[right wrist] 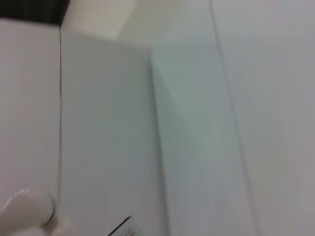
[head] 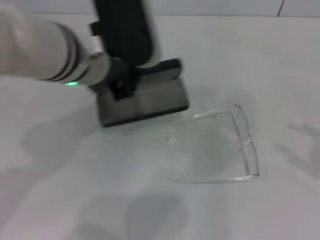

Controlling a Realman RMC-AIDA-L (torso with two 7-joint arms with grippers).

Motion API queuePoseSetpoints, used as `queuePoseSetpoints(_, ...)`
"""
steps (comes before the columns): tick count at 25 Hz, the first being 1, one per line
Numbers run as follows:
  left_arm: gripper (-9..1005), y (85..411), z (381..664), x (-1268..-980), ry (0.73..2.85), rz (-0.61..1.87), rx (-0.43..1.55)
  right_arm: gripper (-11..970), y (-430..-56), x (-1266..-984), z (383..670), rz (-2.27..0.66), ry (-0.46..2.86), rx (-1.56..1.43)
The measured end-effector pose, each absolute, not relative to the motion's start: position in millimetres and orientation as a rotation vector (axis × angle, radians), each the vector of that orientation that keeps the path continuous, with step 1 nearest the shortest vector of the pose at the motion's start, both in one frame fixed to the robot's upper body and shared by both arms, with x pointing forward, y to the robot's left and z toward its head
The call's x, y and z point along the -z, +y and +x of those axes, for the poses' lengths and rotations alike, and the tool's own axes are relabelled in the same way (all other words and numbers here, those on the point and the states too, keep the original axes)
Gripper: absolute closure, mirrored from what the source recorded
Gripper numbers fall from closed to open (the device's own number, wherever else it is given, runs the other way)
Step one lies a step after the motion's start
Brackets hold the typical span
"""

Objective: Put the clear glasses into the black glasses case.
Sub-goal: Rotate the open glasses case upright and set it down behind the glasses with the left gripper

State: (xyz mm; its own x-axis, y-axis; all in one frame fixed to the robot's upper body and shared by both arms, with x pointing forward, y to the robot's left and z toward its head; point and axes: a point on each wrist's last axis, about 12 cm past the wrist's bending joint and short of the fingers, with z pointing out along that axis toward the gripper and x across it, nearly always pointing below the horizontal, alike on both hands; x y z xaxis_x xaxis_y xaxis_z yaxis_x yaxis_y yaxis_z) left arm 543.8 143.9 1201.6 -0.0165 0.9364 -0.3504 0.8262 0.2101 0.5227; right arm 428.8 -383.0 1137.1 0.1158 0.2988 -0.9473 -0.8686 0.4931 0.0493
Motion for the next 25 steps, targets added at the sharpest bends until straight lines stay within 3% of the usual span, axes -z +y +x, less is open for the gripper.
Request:
queuePoseSetpoints(3, 780, 127, 547, -1203, 1.743, 1.684, -0.239, 340, -393, -1130, 406, -0.554, 1.123, -0.863)
queuePoseSetpoints(11, 764, 92, 575, -1188, 1.612, 1.808, -0.291, 340, -395, -1115, 379, -0.519, 1.196, -0.855)
queuePoseSetpoints(25, 734, 74, 594, -1158, 1.573, 1.855, -0.316, 341, -394, -1112, 378, -0.51, 1.207, -0.858)
